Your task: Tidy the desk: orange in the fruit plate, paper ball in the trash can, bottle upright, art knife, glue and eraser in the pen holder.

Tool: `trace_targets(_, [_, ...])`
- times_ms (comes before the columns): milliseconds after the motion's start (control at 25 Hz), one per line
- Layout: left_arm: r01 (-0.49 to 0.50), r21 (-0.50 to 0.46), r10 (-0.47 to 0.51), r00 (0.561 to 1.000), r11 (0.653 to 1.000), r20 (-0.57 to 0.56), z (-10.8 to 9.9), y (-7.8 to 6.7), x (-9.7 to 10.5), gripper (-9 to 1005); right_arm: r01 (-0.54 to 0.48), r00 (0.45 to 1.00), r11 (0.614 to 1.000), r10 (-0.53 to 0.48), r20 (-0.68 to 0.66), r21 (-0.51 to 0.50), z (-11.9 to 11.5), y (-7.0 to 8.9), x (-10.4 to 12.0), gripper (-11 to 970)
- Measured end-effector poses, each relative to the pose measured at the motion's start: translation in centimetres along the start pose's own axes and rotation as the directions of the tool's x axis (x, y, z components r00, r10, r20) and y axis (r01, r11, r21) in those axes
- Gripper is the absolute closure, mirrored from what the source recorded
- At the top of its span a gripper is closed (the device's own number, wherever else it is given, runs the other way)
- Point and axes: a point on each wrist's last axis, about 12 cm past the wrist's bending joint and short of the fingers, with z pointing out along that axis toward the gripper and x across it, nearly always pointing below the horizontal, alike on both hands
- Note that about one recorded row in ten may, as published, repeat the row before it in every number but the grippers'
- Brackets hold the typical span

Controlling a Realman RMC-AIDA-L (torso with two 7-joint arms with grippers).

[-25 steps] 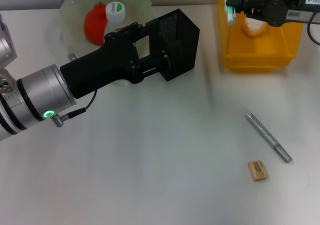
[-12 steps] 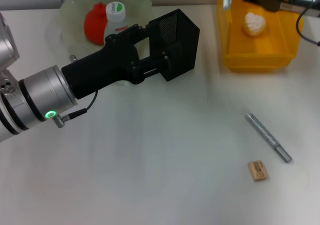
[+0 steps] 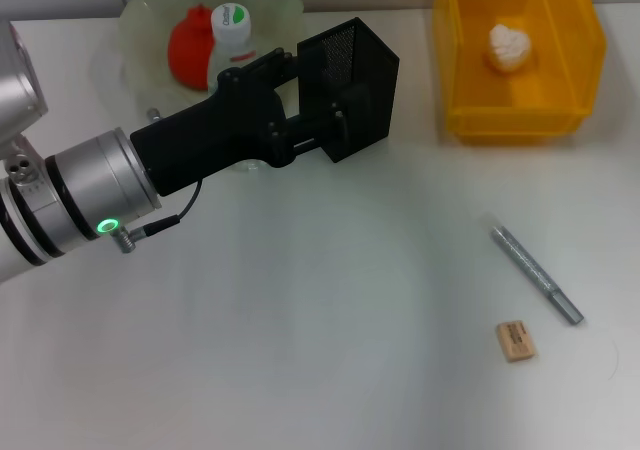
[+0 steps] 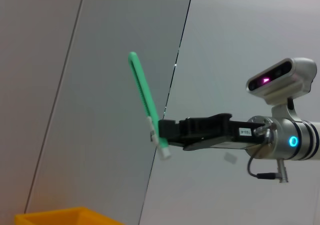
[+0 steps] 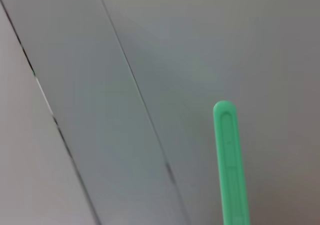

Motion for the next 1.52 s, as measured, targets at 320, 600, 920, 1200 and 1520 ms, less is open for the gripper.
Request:
trace_targets(320, [-0.004, 0.002, 0.004, 1.0, 1.0, -0.001, 0.2, 0.1, -0.1, 226, 0.241, 0.961, 0.968, -0.228, -0.157, 0.073, 0.6, 0.6, -0.6, 786])
trace_targets(600, [-0.009, -0.042, 0.01, 1.0, 0.999, 0.025, -0.5, 0.9, -0.8, 227, 0.459, 0.855, 0.881, -0.405, -0.323, 0.111, 1.0, 1.4, -2.4, 786])
trace_targets(920, [0.085, -0.247, -0.04, 0.983, 0.965, 0.181, -3.8, 3.7, -1.6, 227, 0.567, 0.746, 0.823, -0.493, -0.449, 0.038, 2.4, 2.7, -5.2, 786])
trace_targets(1200, [0.084, -0.283, -0.028, 0.98, 0.956, 0.199, -4.4, 4.2, -1.8, 227, 0.516, 0.647, 0.855, -0.421, -0.636, -0.042, 4.2, 4.1, -7.7, 786])
trace_targets(1520, [0.085, -0.276, -0.031, 0.981, 0.958, 0.193, -4.2, 4.1, -1.7, 226, 0.339, 0.62, 0.938, -0.28, -0.733, -0.072, 6.1, 6.1, -10.0, 786])
